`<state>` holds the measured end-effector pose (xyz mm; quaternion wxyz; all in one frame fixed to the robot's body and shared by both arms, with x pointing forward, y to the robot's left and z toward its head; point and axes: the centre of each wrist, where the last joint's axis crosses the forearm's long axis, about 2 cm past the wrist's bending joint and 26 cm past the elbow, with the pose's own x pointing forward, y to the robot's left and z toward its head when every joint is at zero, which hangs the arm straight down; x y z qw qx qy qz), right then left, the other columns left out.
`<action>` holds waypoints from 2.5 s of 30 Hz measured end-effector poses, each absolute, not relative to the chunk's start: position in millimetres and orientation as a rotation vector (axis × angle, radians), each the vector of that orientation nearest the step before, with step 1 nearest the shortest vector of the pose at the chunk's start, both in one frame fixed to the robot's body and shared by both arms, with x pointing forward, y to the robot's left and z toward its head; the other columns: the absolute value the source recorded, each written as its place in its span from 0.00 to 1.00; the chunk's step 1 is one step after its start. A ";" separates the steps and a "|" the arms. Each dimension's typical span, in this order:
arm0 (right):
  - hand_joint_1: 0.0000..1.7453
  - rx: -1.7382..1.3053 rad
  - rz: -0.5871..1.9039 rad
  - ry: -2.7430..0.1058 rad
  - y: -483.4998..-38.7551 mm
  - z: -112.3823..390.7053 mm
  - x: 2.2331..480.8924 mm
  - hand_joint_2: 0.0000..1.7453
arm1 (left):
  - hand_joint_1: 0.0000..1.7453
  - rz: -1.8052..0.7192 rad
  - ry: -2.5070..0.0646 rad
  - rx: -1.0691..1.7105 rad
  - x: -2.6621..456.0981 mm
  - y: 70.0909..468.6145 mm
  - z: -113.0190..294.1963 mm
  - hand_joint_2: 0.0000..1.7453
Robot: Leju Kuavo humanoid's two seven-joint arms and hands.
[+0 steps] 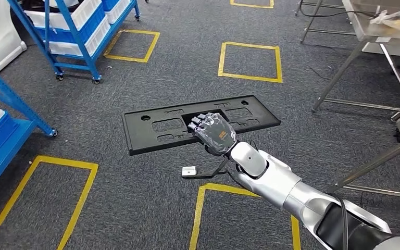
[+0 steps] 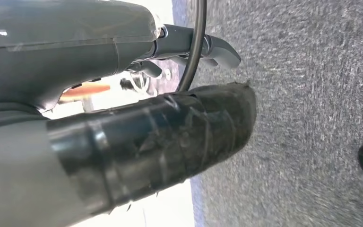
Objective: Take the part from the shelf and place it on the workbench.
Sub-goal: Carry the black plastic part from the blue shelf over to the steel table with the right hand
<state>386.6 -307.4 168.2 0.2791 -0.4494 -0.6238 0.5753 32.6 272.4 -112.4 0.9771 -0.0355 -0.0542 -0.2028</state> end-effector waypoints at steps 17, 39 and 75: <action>1.00 -1.209 1.543 -1.670 -308.8 168.6 387.2 1.00 | 0.00 -0.409 -0.109 -0.077 32.5 270.0 -112.3 0.00; 1.00 -1.219 1.545 -1.647 -312.9 172.6 391.2 1.00 | 0.00 -0.400 -0.113 -0.086 32.5 269.1 -112.3 0.00; 1.00 -1.352 1.518 -1.628 -309.8 197.6 402.3 1.00 | 0.00 -0.394 -0.107 -0.098 33.4 270.3 -112.3 0.00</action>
